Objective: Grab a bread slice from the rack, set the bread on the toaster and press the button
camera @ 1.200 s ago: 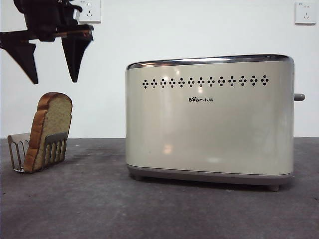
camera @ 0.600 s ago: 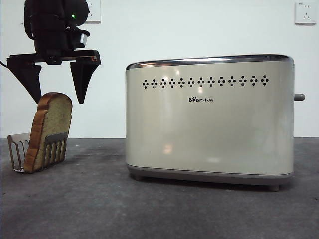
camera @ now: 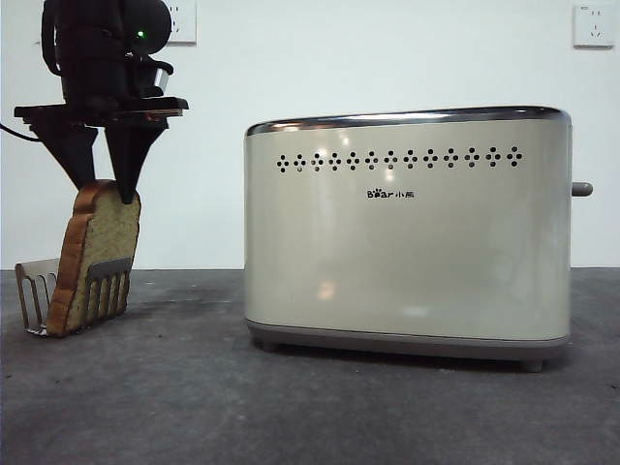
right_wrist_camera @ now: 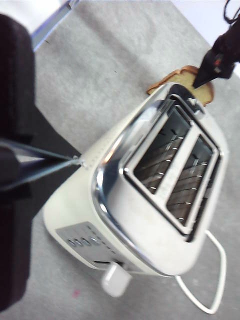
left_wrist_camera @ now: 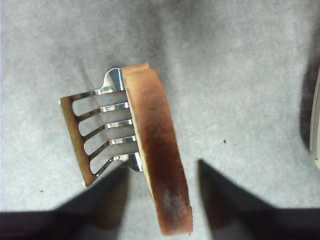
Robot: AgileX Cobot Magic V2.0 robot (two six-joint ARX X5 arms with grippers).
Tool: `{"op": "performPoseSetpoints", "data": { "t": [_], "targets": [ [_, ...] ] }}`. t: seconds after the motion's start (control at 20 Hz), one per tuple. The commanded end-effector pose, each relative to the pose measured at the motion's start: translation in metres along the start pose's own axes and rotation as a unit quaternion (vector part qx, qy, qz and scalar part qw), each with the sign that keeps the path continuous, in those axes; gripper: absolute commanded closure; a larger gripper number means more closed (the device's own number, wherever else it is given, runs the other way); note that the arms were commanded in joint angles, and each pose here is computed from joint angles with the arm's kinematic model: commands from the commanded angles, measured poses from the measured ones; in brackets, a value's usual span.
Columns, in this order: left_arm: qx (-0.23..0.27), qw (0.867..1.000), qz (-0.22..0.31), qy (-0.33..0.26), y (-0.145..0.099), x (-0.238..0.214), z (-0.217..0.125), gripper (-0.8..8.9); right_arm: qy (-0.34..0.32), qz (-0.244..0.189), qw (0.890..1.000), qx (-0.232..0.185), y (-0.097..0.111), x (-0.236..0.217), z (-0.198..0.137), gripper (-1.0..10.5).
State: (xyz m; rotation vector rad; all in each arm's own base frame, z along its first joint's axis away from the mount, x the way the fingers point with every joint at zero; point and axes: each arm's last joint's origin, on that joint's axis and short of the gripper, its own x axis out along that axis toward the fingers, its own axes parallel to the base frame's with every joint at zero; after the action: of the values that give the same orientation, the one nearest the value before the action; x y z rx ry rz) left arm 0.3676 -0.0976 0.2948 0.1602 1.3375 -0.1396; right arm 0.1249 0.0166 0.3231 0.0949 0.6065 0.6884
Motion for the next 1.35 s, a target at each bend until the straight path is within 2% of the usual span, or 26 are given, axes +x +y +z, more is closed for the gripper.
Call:
{"op": "performPoseSetpoints", "data": {
  "t": [0.05,0.25,0.4,0.7,0.95,1.15,1.3,1.35],
  "targets": [
    [0.008,1.000,0.001,-0.001,0.001,0.003,0.002,8.26,0.002,0.000,1.000,-0.003,0.001,-0.001,0.000,9.5],
    [0.023,1.000,0.003,-0.008,0.001,0.003,0.003,8.26,0.003,0.000,1.000,-0.001,0.001,-0.001,0.000,9.5],
    [0.031,0.999,0.030,-0.006,0.003,0.002,0.003,8.22,0.003,0.000,1.000,-0.002,0.001,-0.001,0.000,9.5],
    [0.030,0.999,0.040,-0.018,0.007,-0.021,0.006,8.22,0.004,-0.003,1.000,-0.001,0.000,-0.001,-0.001,9.5],
    [0.025,0.996,0.039,-0.081,0.008,-0.059,0.010,8.22,0.019,-0.001,1.000,0.010,0.000,0.001,-0.003,9.5],
    [0.105,0.983,0.046,-0.141,0.010,-0.104,-0.003,8.22,0.027,0.001,0.999,0.017,-0.001,0.002,-0.004,9.5],
    [0.178,0.964,0.059,-0.191,0.013,-0.145,-0.027,8.22,0.027,0.001,1.000,0.017,-0.001,0.002,-0.004,9.5],
    [0.214,0.952,0.047,-0.213,0.011,-0.160,-0.038,8.22,0.026,0.001,1.000,0.016,-0.001,0.002,-0.004,9.5]
  ]
}}
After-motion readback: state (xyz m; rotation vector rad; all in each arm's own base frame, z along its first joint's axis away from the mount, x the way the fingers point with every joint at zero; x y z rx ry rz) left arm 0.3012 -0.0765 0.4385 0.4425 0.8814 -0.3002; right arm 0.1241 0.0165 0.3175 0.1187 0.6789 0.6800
